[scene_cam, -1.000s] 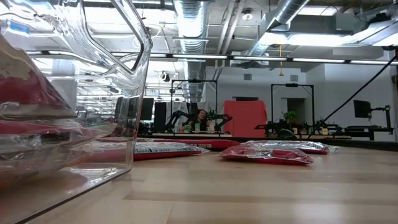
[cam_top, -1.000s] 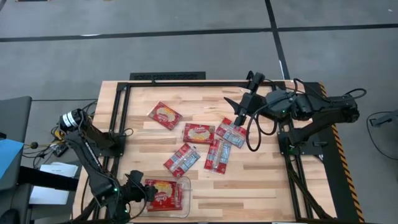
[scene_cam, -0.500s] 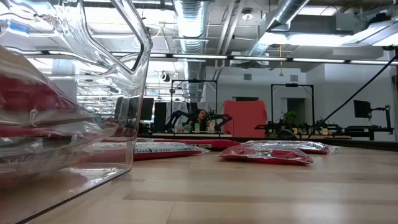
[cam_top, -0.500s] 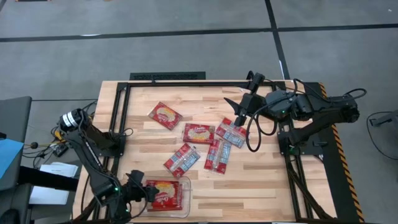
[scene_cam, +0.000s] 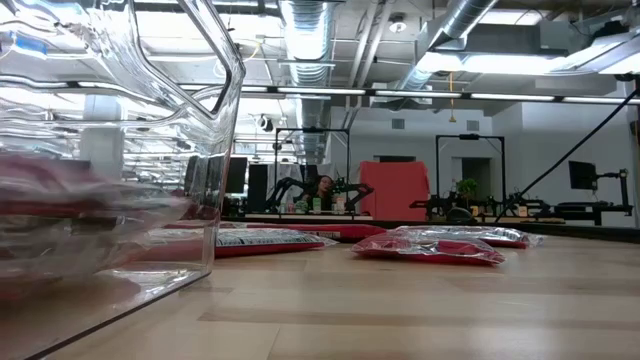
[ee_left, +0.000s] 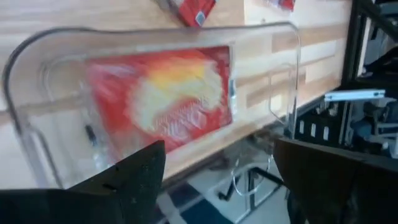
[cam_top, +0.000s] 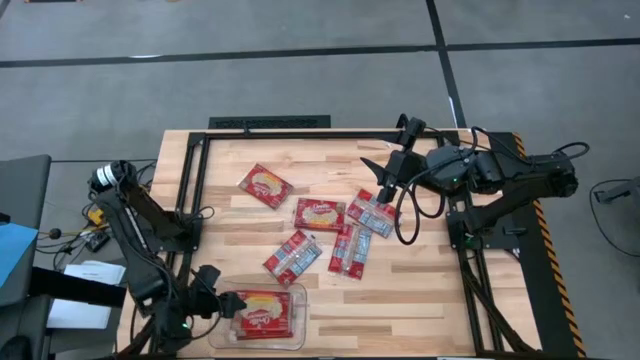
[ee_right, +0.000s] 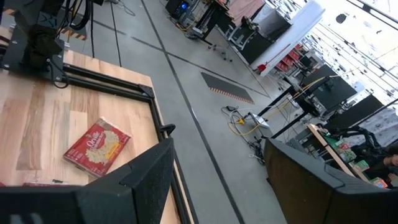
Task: Sort popcorn bags into baskets
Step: Put the red popcorn bag into the transparent bin
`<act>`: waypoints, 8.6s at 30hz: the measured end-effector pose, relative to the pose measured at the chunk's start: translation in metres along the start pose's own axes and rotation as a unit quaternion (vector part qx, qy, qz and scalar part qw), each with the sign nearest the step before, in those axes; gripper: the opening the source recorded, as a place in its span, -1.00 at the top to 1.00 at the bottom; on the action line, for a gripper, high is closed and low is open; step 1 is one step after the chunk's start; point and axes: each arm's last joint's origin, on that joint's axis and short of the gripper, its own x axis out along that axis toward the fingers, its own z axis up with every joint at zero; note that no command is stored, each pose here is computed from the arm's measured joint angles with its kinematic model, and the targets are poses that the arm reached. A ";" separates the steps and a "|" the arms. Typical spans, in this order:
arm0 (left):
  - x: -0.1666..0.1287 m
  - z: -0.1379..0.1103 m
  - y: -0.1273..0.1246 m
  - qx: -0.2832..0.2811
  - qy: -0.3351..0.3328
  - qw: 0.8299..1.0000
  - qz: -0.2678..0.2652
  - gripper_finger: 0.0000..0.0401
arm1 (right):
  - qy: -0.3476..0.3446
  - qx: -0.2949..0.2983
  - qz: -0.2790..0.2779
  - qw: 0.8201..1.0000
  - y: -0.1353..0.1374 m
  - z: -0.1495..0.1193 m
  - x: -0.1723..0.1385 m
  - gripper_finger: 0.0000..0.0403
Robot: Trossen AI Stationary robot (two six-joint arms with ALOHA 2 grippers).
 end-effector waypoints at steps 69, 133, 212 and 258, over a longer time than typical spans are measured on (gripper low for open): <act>0.046 0.457 0.102 0.115 -0.011 0.964 0.238 -0.37 | 0.201 0.219 0.178 0.938 0.004 -0.111 0.190 -0.36; -0.039 0.367 0.021 0.076 -0.124 0.989 0.036 1.00 | 0.111 0.466 0.244 0.843 0.021 -0.094 0.176 -0.36; -0.036 0.089 -0.059 0.049 -0.052 0.948 -0.309 1.00 | 0.022 0.511 0.148 0.846 -0.021 -0.110 0.134 -0.36; 0.026 0.021 -0.054 0.022 -0.031 0.941 -0.336 1.00 | 0.032 0.503 0.141 0.852 -0.005 -0.102 0.129 -0.36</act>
